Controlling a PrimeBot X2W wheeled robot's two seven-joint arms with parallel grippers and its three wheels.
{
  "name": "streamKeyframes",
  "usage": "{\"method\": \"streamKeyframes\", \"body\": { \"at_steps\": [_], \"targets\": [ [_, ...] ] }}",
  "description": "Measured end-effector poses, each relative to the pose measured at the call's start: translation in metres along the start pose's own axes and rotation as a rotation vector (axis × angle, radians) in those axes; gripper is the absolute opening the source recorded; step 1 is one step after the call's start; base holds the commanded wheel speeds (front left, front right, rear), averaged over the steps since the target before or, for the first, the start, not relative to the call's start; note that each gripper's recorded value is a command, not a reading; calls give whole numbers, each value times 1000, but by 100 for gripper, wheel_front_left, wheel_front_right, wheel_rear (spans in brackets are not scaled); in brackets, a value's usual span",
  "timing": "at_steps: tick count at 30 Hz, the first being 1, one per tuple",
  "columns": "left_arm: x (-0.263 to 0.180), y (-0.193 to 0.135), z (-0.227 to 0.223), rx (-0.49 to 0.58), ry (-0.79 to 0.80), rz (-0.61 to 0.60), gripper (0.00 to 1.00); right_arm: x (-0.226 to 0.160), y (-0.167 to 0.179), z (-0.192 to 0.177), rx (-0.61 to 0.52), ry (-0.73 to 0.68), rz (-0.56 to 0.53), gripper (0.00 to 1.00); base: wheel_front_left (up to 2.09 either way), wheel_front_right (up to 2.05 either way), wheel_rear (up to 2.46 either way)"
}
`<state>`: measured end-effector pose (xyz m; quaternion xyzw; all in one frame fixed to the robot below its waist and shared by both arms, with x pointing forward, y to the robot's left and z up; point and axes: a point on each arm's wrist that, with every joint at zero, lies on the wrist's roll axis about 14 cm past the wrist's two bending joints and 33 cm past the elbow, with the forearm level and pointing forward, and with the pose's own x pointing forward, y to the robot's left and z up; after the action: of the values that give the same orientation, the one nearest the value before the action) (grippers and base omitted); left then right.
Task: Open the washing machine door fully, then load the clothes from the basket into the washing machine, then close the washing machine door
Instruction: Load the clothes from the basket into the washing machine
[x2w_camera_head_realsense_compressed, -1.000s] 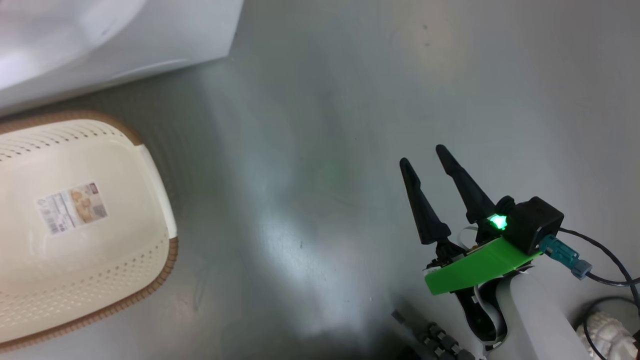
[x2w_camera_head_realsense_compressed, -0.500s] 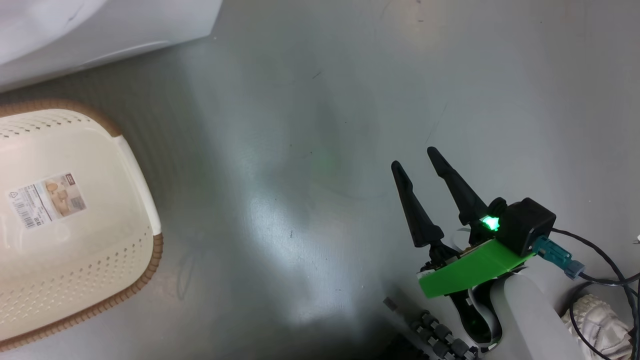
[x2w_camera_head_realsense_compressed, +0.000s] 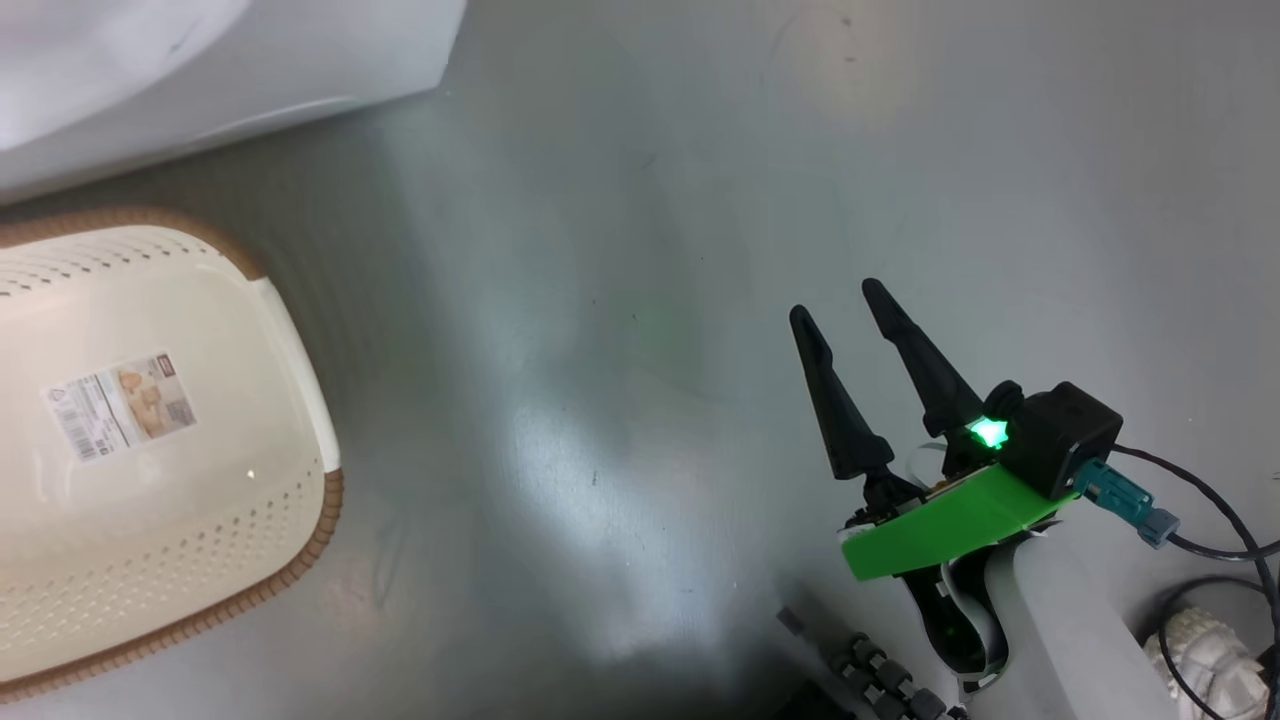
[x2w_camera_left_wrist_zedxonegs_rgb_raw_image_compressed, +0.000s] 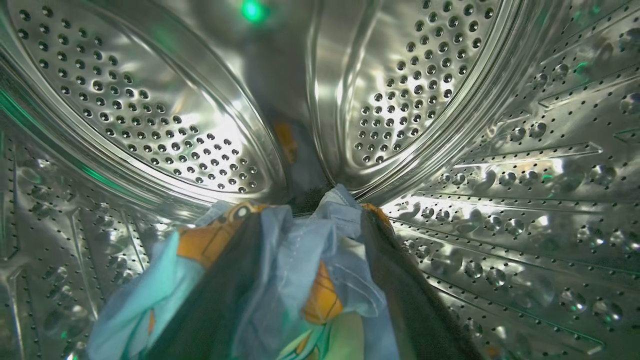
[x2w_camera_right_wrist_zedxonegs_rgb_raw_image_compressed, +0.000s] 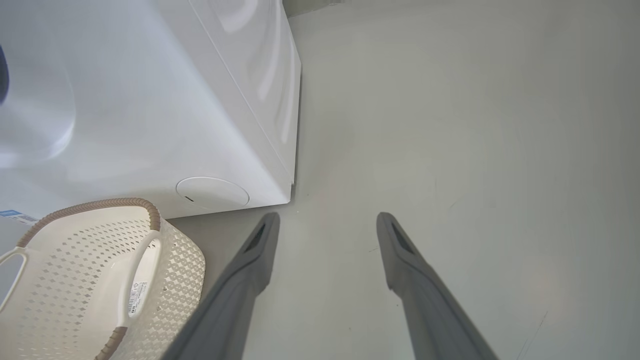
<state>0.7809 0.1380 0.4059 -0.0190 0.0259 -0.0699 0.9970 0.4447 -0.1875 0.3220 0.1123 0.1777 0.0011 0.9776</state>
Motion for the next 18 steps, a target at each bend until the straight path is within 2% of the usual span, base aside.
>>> {"method": "streamKeyframes", "body": {
  "at_steps": [18],
  "targets": [
    [-52,-10,21,-3,-34,4,100,-10,9,47,-1,-117,20,100,0,0,0]
  ]
}}
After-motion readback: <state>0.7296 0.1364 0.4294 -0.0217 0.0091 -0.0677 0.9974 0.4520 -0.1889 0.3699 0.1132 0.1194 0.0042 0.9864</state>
